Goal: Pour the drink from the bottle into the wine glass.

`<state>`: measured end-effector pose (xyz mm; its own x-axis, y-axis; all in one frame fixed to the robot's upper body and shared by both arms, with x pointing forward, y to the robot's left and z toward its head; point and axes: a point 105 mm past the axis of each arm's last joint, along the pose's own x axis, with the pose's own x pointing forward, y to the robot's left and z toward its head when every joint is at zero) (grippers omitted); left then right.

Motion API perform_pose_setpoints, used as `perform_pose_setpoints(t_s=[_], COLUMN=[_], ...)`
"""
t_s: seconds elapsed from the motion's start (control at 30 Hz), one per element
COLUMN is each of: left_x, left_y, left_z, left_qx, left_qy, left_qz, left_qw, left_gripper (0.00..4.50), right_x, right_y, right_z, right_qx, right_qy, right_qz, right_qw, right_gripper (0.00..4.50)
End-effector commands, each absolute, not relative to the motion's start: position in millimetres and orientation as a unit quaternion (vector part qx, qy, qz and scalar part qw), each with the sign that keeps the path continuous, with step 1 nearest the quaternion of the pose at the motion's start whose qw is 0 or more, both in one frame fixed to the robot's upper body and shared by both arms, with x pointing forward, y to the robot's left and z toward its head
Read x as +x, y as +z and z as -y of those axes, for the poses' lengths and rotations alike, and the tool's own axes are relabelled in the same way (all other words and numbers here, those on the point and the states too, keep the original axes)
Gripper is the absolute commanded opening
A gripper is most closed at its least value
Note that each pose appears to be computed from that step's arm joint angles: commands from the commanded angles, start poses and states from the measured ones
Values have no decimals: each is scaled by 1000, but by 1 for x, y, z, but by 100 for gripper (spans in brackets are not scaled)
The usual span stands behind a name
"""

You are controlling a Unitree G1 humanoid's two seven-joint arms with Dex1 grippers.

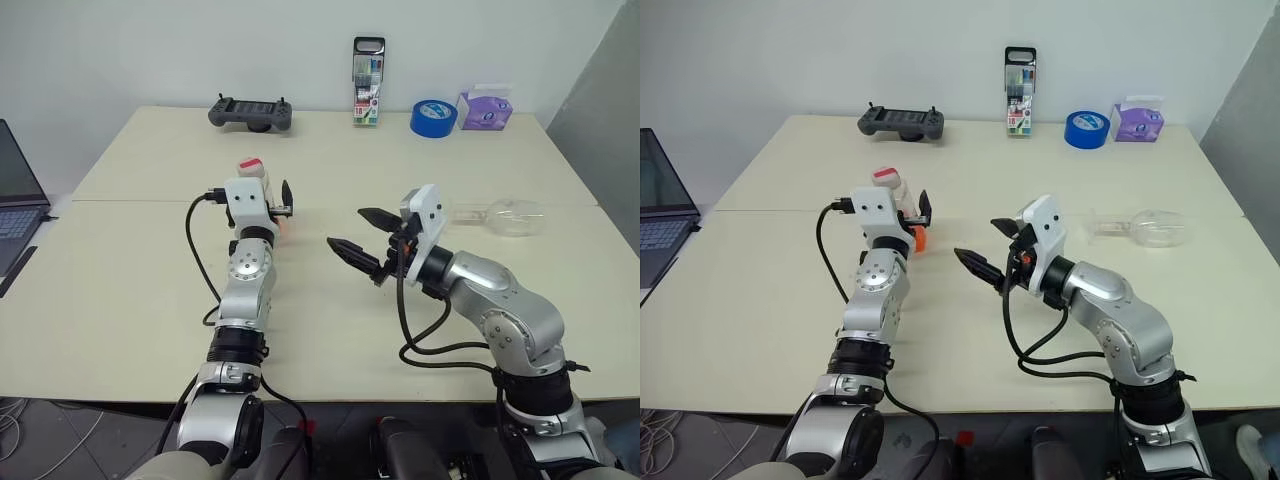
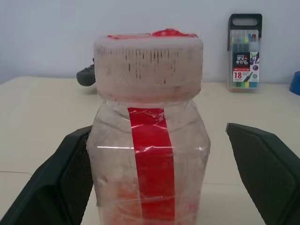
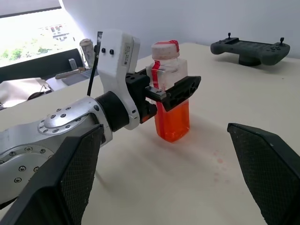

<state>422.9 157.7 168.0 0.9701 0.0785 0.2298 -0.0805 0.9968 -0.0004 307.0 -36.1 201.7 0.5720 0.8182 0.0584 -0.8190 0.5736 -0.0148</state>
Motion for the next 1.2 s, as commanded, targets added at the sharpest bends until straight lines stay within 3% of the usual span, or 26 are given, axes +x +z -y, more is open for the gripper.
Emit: perform_pose_setpoints(t_s=[0.03, 0.07, 0.33, 0.63, 0.77, 0.93, 1.2], left_x=[424, 425, 428, 425, 414, 377, 334], left_y=[193, 193, 192, 187, 201, 201, 203], left_z=[-156, -156, -164, -169, -143, -115, -88], left_qx=[6, 7, 15, 28, 27, 53, 36], left_qy=[40, 40, 47, 33, -82, -275, -441], left_qz=[160, 162, 162, 158, 184, 180, 146], left_qw=[986, 986, 986, 986, 979, 943, 885], left_gripper=[449, 449, 211, 203, 201, 200, 198], right_x=[300, 301, 302, 305, 307, 294, 300], right_y=[212, 211, 214, 218, 237, 265, 253], right_z=[33, 33, 32, 36, 39, 35, 35], right_qx=[1, 0, 5, -8, -16, -32, -46], right_qy=[468, 466, 464, 455, 451, 461, 407], right_qz=[57, 57, 62, 66, 76, 89, 31], right_qw=[882, 883, 884, 888, 889, 882, 912], right_gripper=[450, 450, 450, 450, 450, 450, 450])
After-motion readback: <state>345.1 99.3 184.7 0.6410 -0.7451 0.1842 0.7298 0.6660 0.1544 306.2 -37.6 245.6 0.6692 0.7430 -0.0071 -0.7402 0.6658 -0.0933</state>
